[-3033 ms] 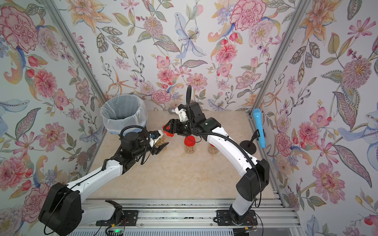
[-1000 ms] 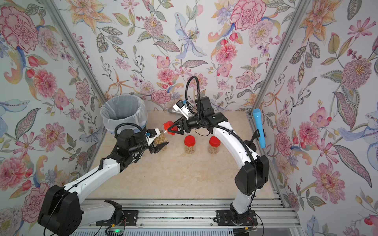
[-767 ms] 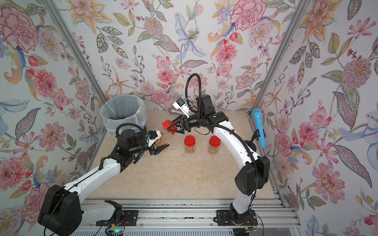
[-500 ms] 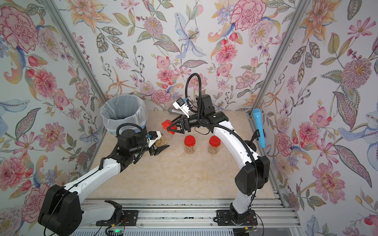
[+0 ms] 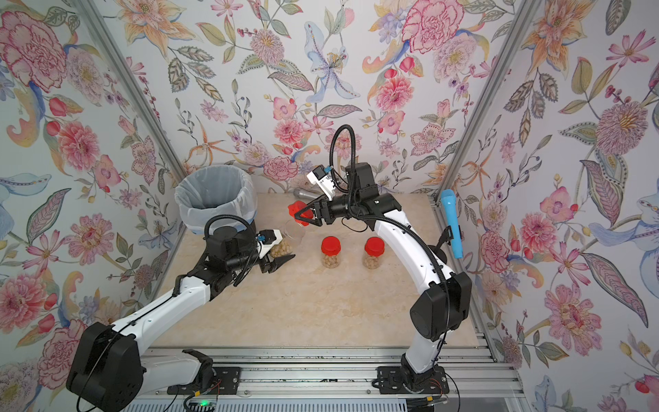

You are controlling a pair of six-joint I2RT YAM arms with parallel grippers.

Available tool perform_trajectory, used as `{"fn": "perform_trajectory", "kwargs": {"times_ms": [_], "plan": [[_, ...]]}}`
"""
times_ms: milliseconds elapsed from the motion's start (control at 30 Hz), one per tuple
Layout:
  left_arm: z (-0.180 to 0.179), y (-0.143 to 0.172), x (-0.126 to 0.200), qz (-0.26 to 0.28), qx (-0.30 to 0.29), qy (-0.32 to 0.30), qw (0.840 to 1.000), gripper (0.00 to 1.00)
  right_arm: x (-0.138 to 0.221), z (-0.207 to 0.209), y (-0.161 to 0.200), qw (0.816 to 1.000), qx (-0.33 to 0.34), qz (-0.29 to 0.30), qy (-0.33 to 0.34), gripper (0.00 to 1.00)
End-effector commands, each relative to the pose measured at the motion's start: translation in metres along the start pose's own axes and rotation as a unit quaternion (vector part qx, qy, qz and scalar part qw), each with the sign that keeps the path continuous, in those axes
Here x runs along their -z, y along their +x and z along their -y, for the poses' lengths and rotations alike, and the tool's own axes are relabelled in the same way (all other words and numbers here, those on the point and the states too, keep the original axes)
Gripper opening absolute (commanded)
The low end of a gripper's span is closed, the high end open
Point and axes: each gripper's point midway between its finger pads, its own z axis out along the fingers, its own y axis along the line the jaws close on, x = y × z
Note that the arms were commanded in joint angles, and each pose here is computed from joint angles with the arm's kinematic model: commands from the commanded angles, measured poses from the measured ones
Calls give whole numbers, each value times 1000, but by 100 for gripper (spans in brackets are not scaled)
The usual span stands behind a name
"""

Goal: Empty moldy peanuts from jars
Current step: Unscrew the lid from the jar, then place the lid at the center of the board.

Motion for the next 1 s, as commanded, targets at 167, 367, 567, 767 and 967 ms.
{"fn": "perform_trajectory", "kwargs": {"times_ms": [167, 367, 567, 767, 967], "plan": [[-7, -1, 4, -8, -7, -18, 1000, 24, 49, 22, 3, 989, -47, 48, 131, 65], [-17, -1, 3, -19, -7, -31, 999, 25, 105, 39, 65, 954, -138, 76, 257, 65], [-29, -7, 3, -22, -9, -49, 999, 25, 163, 51, 136, 895, -254, 127, 343, 65], [-37, -18, 5, -25, -14, -60, 998, 26, 195, 77, 224, 824, -373, 132, 404, 64], [-42, -29, 11, -4, -13, -79, 997, 26, 211, 96, 282, 771, -450, 121, 435, 65]]}}
